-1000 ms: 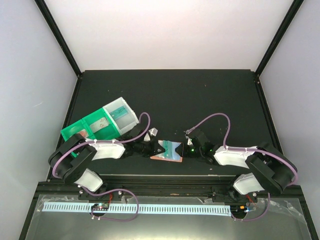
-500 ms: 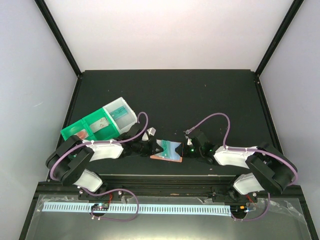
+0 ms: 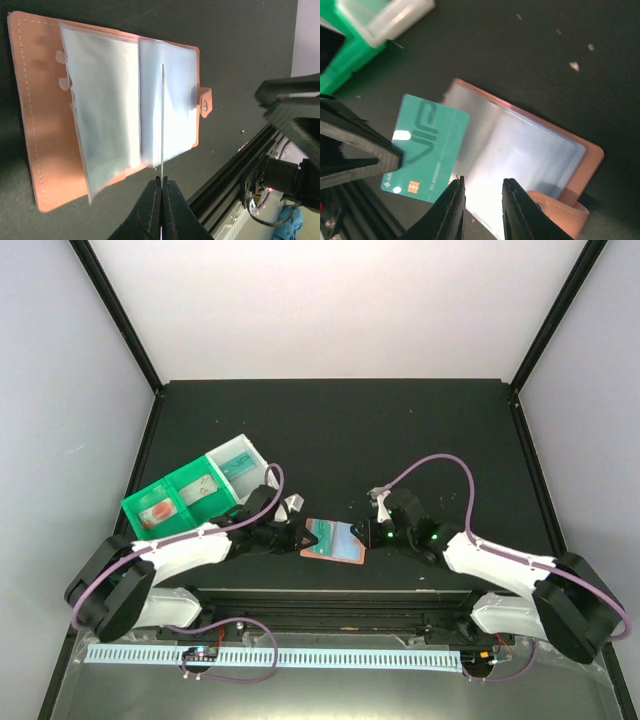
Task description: Take the credit cards out of the card holder
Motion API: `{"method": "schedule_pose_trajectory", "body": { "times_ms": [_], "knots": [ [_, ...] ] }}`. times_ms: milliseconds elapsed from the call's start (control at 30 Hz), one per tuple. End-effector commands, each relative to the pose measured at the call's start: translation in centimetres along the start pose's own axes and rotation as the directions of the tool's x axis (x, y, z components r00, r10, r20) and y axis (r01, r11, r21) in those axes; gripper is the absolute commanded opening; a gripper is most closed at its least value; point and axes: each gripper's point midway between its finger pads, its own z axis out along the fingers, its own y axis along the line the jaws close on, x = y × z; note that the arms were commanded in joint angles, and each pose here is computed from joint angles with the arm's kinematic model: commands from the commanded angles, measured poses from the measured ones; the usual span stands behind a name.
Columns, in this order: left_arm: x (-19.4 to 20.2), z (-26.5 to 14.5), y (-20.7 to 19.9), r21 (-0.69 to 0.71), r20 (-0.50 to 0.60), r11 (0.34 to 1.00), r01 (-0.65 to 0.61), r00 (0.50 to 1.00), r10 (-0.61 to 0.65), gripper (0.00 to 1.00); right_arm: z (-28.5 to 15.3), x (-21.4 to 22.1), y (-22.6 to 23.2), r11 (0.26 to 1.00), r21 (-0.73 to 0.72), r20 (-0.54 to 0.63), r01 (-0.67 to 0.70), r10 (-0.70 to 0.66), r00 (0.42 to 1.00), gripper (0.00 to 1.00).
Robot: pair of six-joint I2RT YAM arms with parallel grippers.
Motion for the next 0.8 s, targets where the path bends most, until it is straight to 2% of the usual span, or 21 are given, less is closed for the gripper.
{"method": "schedule_pose_trajectory", "body": {
  "times_ms": [0, 100, 400, 567, 767],
  "knots": [
    [-0.7, -2.1, -1.1, -0.034, 0.031, 0.997, -0.067, 0.997, 0.068, 0.02, -2.2, -1.6, 2.6, 0.99, -0.058, 0.037, 0.131, -0.129, 0.991, 0.21],
    [-0.5, -3.2, -2.0, -0.038, 0.028, 0.994, -0.105, 0.994, 0.106, 0.02, -3.6, -2.1, 4.1, 0.978, -0.104, 0.06, 0.181, -0.175, 0.983, 0.23],
    [1.1, -6.7, -6.2, 0.076, -0.012, 0.955, -0.287, 0.957, 0.288, 0.02, -7.8, -2.5, 9.0, 0.903, -0.276, 0.092, 0.329, -0.316, 0.944, 0.35],
    [2.9, -7.9, -9.0, 0.24, -0.045, 0.905, -0.351, 0.927, 0.372, 0.02, -9.4, -2.2, 10.7, 0.865, -0.346, 0.087, 0.363, -0.356, 0.93, 0.44],
    [4.7, -8.6, -11.2, 0.425, -0.062, 0.839, -0.34, 0.914, 0.402, 0.02, -9.6, -2.6, 11.6, 0.85, -0.363, 0.065, 0.382, -0.386, 0.92, 0.56]
  ]
}}
